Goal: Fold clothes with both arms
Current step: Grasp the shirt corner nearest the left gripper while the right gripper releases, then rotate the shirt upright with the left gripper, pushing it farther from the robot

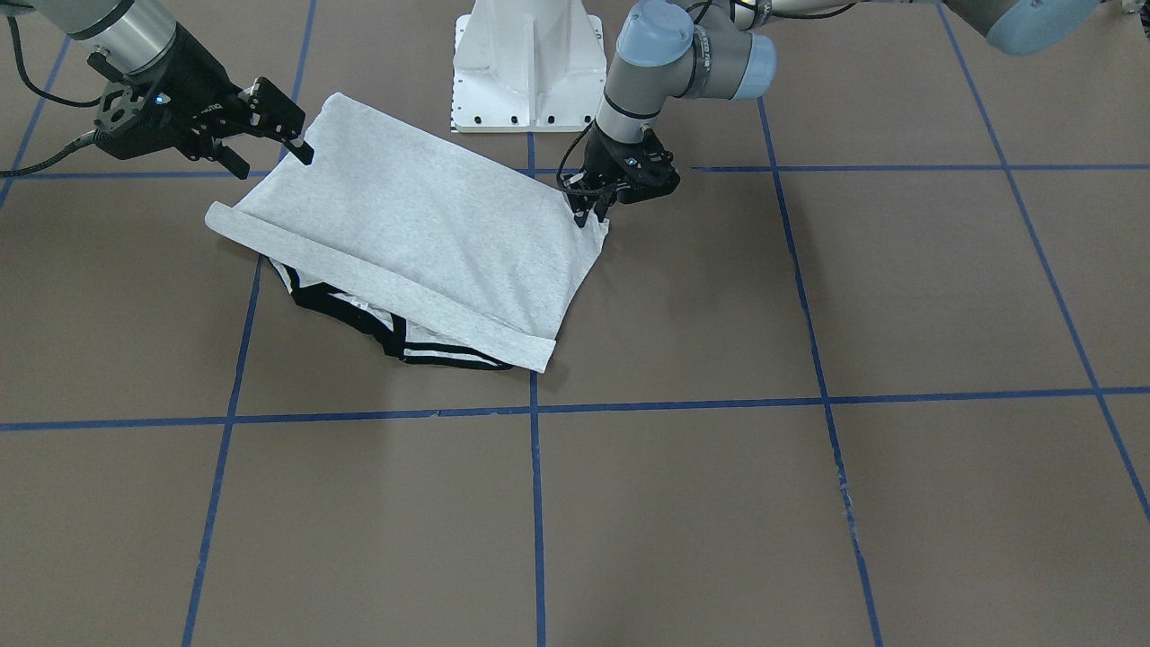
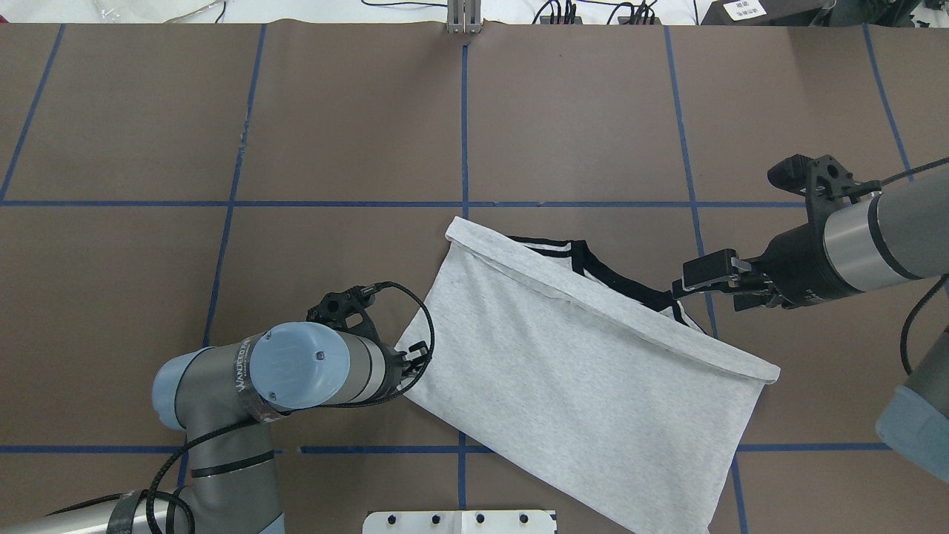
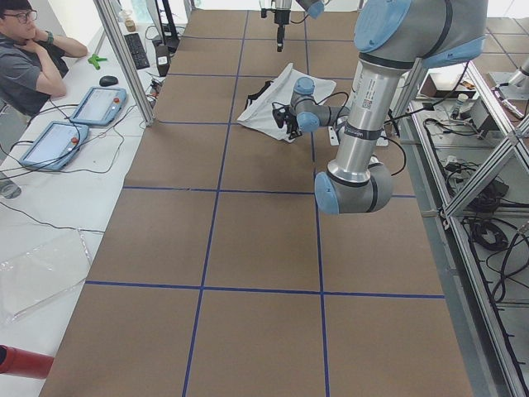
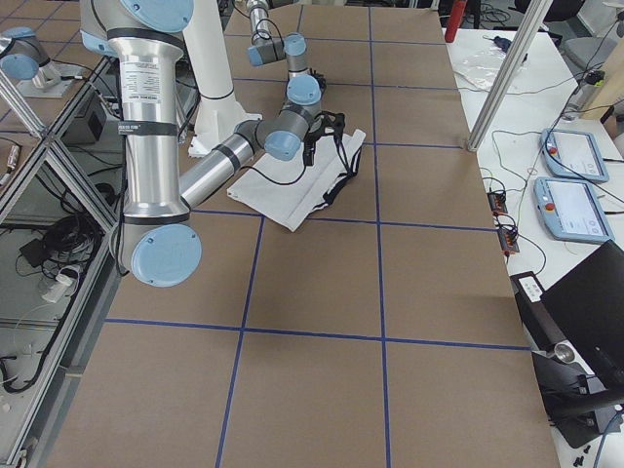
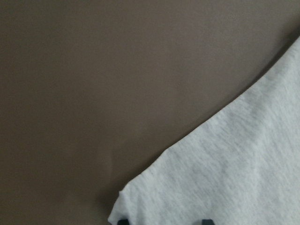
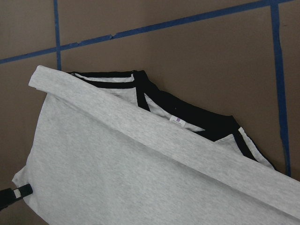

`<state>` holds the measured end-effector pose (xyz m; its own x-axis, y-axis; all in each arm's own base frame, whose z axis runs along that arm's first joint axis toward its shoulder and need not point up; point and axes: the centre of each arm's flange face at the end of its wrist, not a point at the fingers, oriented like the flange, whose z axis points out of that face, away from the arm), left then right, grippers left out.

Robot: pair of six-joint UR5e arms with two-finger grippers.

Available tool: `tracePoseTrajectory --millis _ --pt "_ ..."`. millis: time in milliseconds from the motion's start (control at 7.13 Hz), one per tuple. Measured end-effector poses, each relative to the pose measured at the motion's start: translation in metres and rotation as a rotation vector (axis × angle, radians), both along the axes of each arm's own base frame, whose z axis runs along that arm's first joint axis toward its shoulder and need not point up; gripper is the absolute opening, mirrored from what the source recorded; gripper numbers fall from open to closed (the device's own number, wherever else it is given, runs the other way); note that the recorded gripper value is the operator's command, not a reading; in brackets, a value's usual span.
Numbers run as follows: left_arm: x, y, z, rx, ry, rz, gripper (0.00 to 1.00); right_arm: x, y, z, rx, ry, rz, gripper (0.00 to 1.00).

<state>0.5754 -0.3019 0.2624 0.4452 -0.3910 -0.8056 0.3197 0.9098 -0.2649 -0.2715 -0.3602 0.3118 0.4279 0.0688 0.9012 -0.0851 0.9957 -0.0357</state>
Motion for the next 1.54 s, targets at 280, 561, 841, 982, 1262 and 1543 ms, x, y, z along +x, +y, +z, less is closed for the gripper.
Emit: tracePoseTrajectory --millis 280,561,841,982,1262,1543 --pt "-0.008 -0.009 -0.002 0.01 0.005 -0.011 0.0 0.0 0.0 0.001 -0.003 0.002 0.001 1.0" --pt "-0.026 -0.041 -0.001 0.029 -0.004 -0.053 0.0 0.0 -0.001 0.002 -0.004 0.003 0.003 1.0" --pt "-0.045 -0.099 0.012 0.078 -0.051 -0.106 0.0 0.0 -0.001 0.002 -0.004 0.004 0.004 1.0" --pt "-0.049 -0.134 0.02 0.102 -0.084 -0.131 0.0 0.0 -0.002 0.002 -0.004 0.005 0.006 1.0" --pt "-0.054 -0.198 0.032 0.146 -0.113 -0.176 0.0 -0.001 -0.003 0.002 -0.002 0.005 0.01 1.0" --pt "-0.065 -0.254 0.027 0.214 -0.125 -0.205 0.0 -0.002 -0.003 0.002 -0.004 0.006 0.011 1.0"
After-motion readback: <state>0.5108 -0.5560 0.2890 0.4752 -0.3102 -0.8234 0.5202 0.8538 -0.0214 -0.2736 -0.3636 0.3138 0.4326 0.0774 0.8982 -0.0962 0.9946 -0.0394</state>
